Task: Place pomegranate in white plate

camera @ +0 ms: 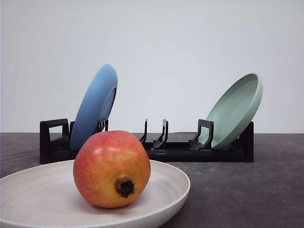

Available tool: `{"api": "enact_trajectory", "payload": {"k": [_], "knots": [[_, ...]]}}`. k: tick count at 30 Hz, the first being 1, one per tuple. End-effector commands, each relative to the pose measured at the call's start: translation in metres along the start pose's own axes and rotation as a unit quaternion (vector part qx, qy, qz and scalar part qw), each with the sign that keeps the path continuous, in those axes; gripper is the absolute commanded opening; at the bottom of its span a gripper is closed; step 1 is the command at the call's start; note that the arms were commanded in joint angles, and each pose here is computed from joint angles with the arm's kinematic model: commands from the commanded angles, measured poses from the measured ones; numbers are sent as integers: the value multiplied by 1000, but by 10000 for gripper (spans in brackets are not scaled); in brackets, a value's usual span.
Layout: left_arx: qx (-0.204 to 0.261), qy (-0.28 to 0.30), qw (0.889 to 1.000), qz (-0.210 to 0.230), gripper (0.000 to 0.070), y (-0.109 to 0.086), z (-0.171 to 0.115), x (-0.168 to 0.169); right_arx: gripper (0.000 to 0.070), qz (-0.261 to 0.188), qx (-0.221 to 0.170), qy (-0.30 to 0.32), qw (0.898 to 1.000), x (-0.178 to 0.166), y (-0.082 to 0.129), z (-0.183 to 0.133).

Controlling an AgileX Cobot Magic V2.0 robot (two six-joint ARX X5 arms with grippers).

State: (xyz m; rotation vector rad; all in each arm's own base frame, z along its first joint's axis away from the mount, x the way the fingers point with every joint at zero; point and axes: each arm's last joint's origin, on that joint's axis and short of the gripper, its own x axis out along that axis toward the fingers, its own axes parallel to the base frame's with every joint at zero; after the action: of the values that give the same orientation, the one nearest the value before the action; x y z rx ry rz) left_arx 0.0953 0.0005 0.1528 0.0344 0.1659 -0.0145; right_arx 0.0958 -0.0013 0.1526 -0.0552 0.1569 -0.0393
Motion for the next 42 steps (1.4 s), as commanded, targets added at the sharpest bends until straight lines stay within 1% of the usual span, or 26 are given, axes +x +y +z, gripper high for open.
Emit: {"api": "enact_trajectory", "payload": {"k": [1,42], "knots": [[3,6,1000,-1,0,0,-3,1,0,-1,5,-3,1000,0,0,-1],[3,6,1000,-1,0,0,-3,1,0,-1,5,-3,1000,0,0,-1]]}}
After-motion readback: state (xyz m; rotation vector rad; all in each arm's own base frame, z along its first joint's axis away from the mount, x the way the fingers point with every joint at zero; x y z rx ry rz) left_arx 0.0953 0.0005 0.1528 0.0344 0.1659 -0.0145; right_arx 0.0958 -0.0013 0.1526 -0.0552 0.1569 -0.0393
